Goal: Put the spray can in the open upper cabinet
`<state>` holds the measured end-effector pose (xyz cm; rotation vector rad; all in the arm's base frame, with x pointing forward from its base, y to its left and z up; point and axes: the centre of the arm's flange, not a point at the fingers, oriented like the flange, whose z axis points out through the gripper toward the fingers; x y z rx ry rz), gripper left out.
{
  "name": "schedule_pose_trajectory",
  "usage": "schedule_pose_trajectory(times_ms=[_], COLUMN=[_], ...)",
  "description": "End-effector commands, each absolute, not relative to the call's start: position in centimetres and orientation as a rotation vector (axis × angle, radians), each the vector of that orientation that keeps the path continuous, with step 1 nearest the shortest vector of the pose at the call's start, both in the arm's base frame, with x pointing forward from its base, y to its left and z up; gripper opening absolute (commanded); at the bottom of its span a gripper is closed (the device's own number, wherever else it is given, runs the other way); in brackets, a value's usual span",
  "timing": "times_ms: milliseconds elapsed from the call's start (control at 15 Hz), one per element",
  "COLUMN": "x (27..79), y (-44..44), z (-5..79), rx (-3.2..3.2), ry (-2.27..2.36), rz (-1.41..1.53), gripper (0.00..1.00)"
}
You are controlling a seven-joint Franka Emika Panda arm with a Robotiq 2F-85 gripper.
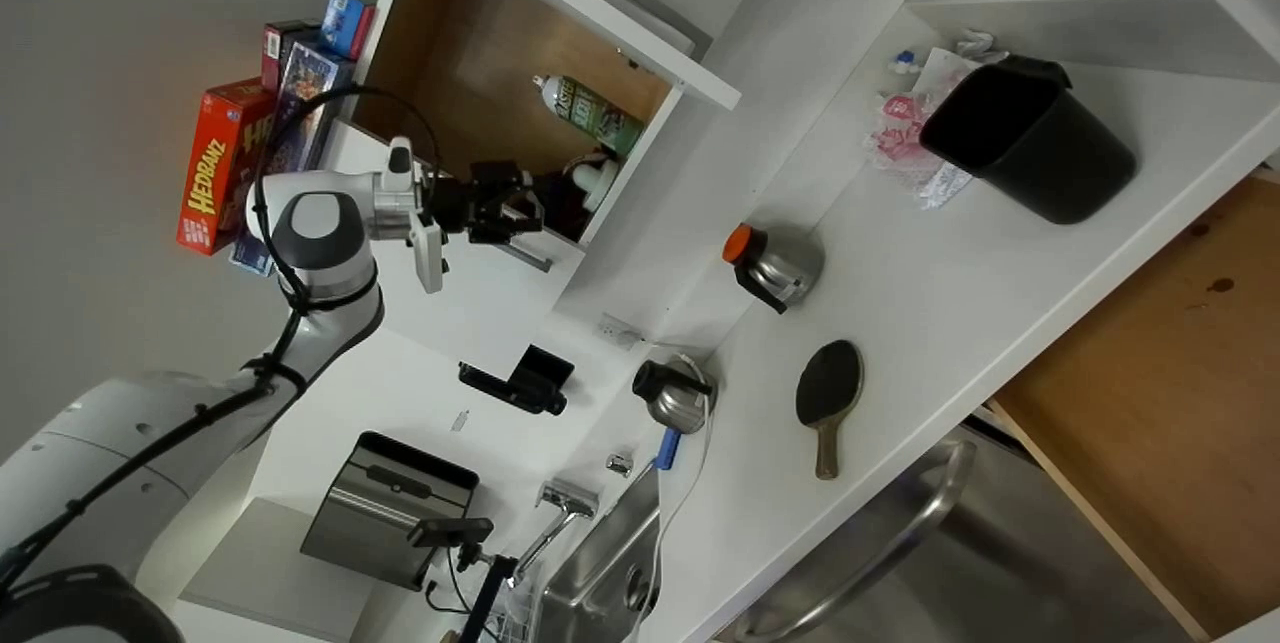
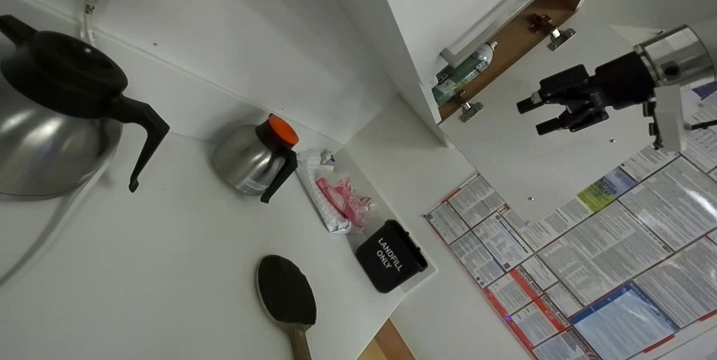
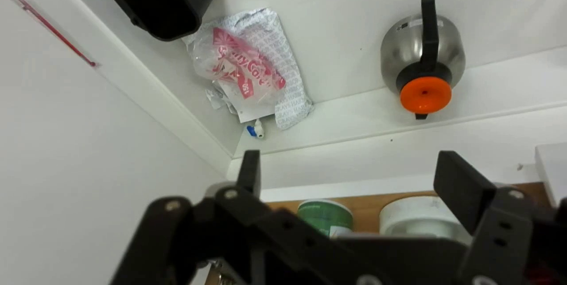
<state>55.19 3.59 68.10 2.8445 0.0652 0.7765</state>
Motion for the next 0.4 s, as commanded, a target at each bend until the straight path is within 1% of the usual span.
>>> schedule_pose_trajectory(times_ms=[0, 67, 133, 333], x=[51.0, 50.5, 53.0, 52.7], y=[3.1, 3.2, 4.0, 4.2], z=[65.8, 65.4, 66.6, 66.3], rx=[2.89, 2.896, 2.869, 2.867], ry=[0.074, 0.073, 0.066, 0.057], rz=[0.752, 0.74, 0.731, 0.72], gripper=[1.0, 1.0, 1.0, 1.0])
